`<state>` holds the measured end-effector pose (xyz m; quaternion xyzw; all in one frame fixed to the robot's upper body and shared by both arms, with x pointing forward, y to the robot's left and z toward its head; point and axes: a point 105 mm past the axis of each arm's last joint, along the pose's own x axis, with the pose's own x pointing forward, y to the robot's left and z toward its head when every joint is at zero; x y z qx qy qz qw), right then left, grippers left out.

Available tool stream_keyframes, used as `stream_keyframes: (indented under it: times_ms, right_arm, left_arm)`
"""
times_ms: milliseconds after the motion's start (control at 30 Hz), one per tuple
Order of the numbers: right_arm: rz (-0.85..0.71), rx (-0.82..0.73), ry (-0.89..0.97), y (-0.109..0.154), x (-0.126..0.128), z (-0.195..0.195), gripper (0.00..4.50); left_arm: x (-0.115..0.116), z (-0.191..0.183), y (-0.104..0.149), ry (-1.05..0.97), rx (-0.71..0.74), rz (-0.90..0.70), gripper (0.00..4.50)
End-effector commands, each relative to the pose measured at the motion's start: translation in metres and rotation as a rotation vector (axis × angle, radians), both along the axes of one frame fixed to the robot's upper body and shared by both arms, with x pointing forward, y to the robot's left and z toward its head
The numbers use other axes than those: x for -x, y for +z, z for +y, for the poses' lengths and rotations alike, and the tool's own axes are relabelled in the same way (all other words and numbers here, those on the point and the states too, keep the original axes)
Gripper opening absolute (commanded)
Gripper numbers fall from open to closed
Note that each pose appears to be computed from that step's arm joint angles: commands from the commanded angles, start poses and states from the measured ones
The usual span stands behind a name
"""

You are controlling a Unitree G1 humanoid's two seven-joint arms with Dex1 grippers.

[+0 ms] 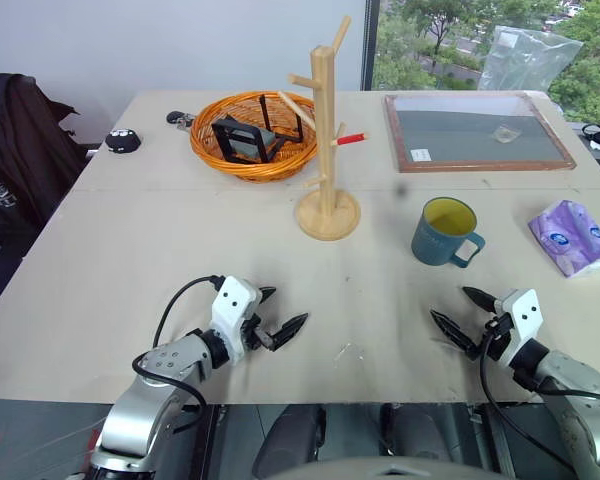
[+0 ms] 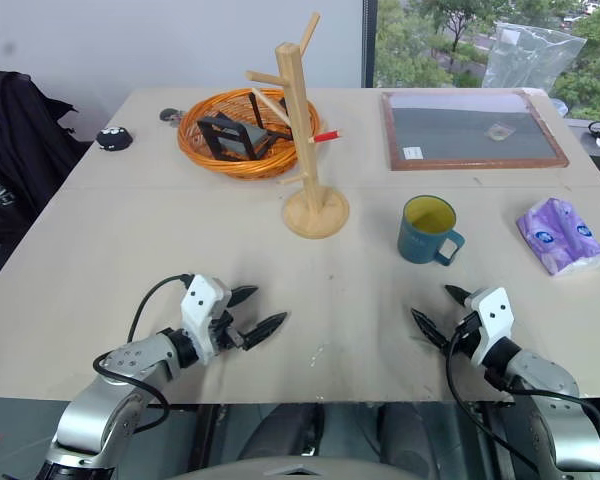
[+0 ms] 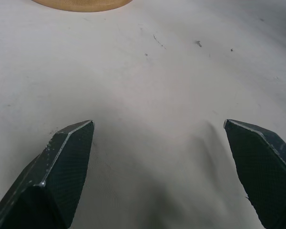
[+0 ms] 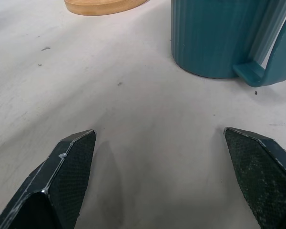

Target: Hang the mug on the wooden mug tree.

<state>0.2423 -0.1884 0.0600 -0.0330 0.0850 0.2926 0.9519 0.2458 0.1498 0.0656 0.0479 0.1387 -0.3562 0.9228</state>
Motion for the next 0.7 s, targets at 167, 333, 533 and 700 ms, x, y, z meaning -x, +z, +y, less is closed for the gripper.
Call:
stream_keyframes:
  times_ms: [167,333,533,700]
  right_arm:
    - [-0.035,0.029,0.017,0.0089,0.0,-0.0087,4.33]
    - [-0.031,0.03,0.013,0.008,0.0001,-0.009,4.33]
    - [-0.035,0.027,-0.005,0.0086,-0.001,-0.0082,4.33]
    - [-0.034,0.03,-0.022,0.008,0.0002,-0.0097,4.33]
  left_arm:
    - [0.0032,-0.0055,0.0095,-0.01,0.032,-0.027,4.5]
    - [0.0024,-0.0061,0.0106,-0.009,0.035,-0.032,4.5]
    - [0.0,-0.0081,0.0111,-0.014,0.041,-0.036,4.5]
    - [-0.0014,-0.009,0.0117,-0.023,0.041,-0.038,4.5]
